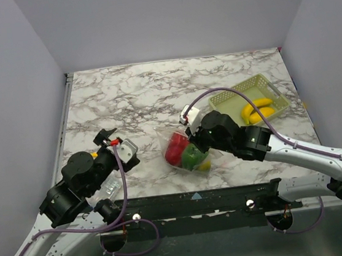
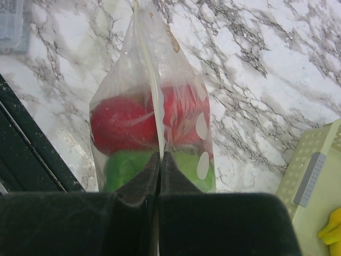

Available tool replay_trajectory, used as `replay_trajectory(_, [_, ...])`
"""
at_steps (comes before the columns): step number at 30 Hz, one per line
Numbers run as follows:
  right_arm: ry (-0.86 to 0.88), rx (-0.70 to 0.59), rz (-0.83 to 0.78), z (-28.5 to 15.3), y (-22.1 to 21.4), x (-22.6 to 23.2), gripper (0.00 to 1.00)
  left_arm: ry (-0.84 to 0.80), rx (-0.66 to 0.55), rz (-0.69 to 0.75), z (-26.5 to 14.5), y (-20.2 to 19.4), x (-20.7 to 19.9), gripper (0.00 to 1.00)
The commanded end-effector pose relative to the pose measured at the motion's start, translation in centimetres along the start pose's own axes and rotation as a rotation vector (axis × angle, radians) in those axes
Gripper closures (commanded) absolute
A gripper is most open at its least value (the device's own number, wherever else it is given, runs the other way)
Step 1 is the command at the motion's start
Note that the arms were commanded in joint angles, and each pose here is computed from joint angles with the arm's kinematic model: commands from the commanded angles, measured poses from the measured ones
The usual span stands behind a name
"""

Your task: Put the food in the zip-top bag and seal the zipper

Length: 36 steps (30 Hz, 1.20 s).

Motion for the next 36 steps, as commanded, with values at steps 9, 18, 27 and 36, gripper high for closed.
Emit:
replay_trajectory(9, [0.023,-0.266,0.267,3.1,7.6,1.1,1.00,0.269,-0.170,-0.210,-3.0,4.6,4.8,0.01])
replay_trajectory(18, [0.083,-0.348,0.438,9.5,14.2,2.1,1.00,0.288,-0.259,-0.181,-5.4,5.6,5.6,0.01])
replay_trajectory(27, [0.250,-0.358,0.753,20.5,12.4,-5.8,1.00,0.254,-0.273,-0.197,-6.1,5.1,4.8,0.01])
replay_trajectory(36, [0.152,-0.323,0.956,25.8,4.3,-16.5,1.00,0.210,-0.266,-0.193,-6.2,4.1,3.8,0.01])
Point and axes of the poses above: each gripper's point midway between its finger pads, its own z axis out along the fingers, its own x axis along the line the jaws close on, y = z × x, the point moved 4 cm from there along -z, back along the fingers, and after that the axes turned 2 degrees about -z, right-handed, at the moved point
